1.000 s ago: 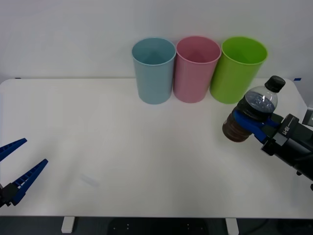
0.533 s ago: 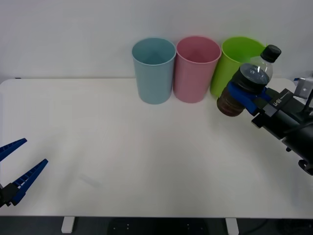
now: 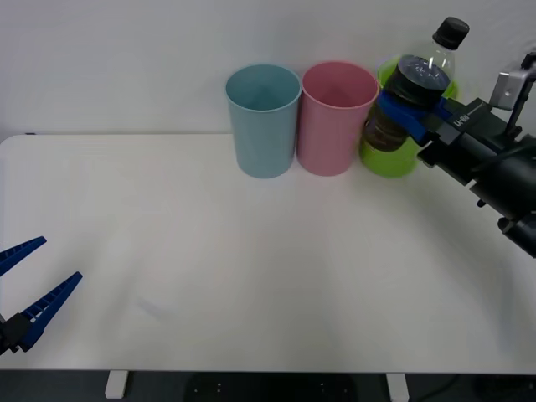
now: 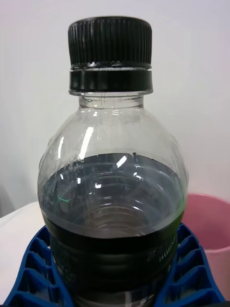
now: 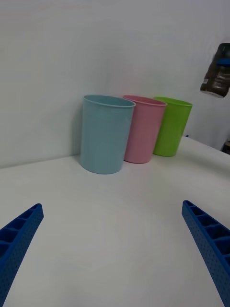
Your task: Grasp the object on the table and drop it into the matching bin: aluminum can to the light blue bin, PET bottle to the pink bin.
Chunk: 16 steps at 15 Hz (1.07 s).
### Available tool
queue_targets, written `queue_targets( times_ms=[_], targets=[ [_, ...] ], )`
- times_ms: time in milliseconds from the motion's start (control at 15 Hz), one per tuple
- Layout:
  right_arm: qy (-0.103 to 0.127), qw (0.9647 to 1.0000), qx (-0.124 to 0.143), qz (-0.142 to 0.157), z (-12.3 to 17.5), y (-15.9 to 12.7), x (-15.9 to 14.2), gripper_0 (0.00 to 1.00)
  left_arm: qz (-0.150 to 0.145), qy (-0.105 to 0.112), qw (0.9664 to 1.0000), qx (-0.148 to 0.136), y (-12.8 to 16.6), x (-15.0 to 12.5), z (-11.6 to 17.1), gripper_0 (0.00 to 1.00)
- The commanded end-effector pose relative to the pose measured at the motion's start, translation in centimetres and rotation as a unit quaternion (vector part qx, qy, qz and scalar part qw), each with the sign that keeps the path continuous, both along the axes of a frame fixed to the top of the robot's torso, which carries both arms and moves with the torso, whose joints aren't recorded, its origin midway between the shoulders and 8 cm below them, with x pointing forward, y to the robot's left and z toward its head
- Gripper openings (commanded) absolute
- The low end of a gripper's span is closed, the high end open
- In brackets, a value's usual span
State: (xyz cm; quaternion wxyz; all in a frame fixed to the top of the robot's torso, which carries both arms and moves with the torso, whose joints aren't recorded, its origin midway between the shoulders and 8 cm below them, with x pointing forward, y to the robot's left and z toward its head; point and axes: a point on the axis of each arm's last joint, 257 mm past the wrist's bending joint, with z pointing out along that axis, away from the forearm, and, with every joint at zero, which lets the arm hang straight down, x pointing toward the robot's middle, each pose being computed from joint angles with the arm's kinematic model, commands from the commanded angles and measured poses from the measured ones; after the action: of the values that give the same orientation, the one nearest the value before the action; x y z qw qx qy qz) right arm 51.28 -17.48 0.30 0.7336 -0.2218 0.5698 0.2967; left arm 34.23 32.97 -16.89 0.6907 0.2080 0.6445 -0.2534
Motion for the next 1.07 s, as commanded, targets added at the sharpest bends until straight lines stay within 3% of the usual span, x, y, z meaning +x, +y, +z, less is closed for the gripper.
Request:
queue_targets(
  times_ms=[67, 667, 1067],
  targets=[
    [-0.002, 1.0000, -0.007, -0.002, 0.8, 0.2, 2.6, 0.00, 0.000, 0.000, 1.0000, 0.000, 0.0, 0.0, 0.0, 1.00],
    [0.005, 0.9985, -0.039, -0.039, 2.0, 1.6, 11.7, 0.00, 0.000, 0.000, 1.0000, 0.000, 0.0, 0.0, 0.0, 1.00],
    [0.021, 0.9951, -0.042, -0.087, 1.9, 2.8, 17.2, 0.00, 0.000, 0.000, 1.0000, 0.000, 0.0, 0.0, 0.0, 1.00]
  ],
)
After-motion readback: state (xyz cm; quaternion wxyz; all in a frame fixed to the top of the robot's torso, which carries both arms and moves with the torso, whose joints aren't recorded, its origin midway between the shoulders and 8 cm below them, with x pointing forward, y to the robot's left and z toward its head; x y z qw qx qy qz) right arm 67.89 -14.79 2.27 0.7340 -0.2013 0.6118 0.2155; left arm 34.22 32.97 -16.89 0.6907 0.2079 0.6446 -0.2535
